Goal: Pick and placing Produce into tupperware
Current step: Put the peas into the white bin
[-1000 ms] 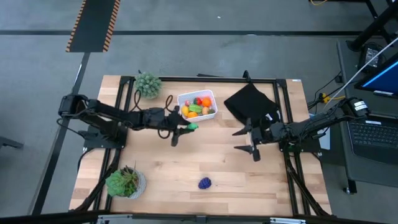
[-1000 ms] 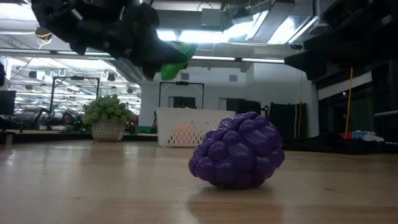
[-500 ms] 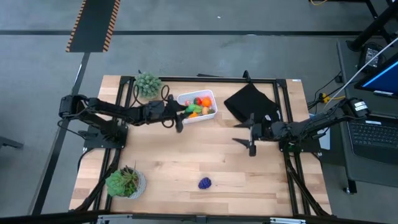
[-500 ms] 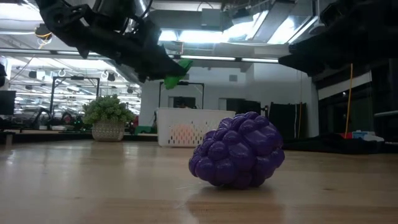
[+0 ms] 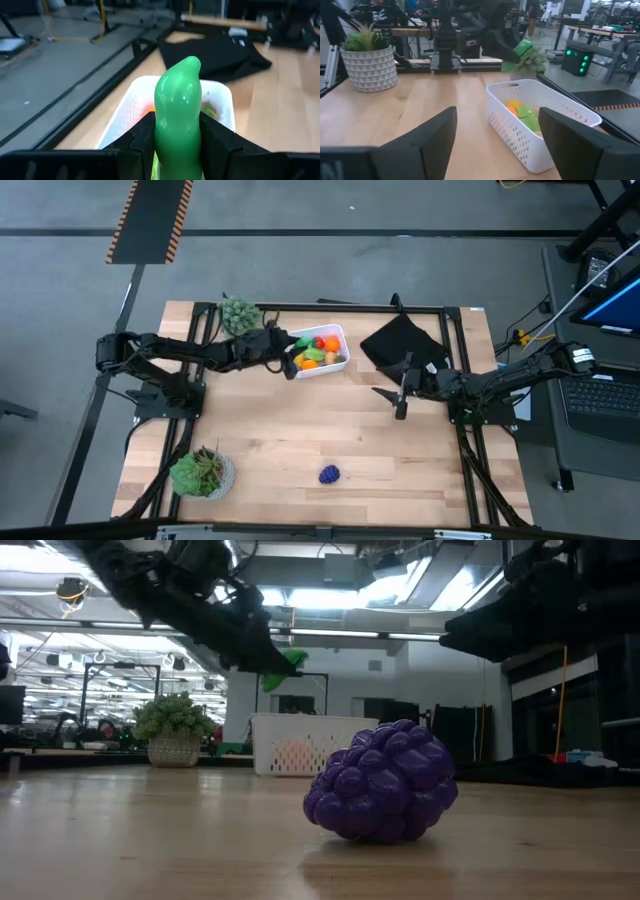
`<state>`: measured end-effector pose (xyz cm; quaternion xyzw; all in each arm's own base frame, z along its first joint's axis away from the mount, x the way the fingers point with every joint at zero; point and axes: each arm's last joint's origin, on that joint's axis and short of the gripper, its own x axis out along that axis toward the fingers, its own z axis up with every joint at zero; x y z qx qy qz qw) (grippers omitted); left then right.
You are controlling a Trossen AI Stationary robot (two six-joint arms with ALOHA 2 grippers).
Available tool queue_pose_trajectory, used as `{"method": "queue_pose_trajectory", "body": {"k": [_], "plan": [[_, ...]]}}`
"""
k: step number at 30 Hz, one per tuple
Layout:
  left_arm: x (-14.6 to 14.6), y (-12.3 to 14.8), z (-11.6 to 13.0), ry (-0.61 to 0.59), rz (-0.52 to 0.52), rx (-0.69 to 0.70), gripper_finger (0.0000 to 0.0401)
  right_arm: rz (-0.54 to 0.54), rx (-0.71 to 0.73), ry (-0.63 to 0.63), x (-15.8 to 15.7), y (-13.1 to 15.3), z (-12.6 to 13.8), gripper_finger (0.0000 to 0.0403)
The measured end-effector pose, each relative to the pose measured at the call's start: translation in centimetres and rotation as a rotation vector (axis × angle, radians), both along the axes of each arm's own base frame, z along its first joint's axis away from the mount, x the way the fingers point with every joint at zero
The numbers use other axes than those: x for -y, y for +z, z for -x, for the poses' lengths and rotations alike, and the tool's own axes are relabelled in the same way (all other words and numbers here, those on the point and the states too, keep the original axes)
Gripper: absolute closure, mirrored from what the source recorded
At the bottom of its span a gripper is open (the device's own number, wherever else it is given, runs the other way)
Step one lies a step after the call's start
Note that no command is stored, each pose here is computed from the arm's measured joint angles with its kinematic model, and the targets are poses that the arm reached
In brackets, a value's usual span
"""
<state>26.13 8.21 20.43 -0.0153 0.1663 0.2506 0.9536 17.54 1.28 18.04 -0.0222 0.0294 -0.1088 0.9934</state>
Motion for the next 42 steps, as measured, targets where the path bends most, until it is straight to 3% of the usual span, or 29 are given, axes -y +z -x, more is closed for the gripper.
{"method": "queue_pose_trajectory", "body": {"k": [15, 21, 32, 42], "plan": [[-2.6, 6.1, -1.6, -0.088, 0.060, -0.306, 0.0292, 0.001, -0.005, -0.013, 0.2, 0.0, 0.0, 0.0121], [-3.2, 6.8, -2.8, -0.118, 0.090, -0.422, 0.0292, 0.002, -0.010, -0.013, 0.2, -0.1, 0.0, 0.0121], [-4.4, 4.2, -5.2, -0.181, 0.147, -0.531, 0.0292, 0.003, -0.024, -0.013, 0.2, -0.2, 0.0, 0.0121], [-6.8, -0.1, -6.5, -0.120, 0.184, -0.621, 0.0285, 0.003, -0.023, -0.012, 0.2, -0.2, 0.0, 0.0121]]}}
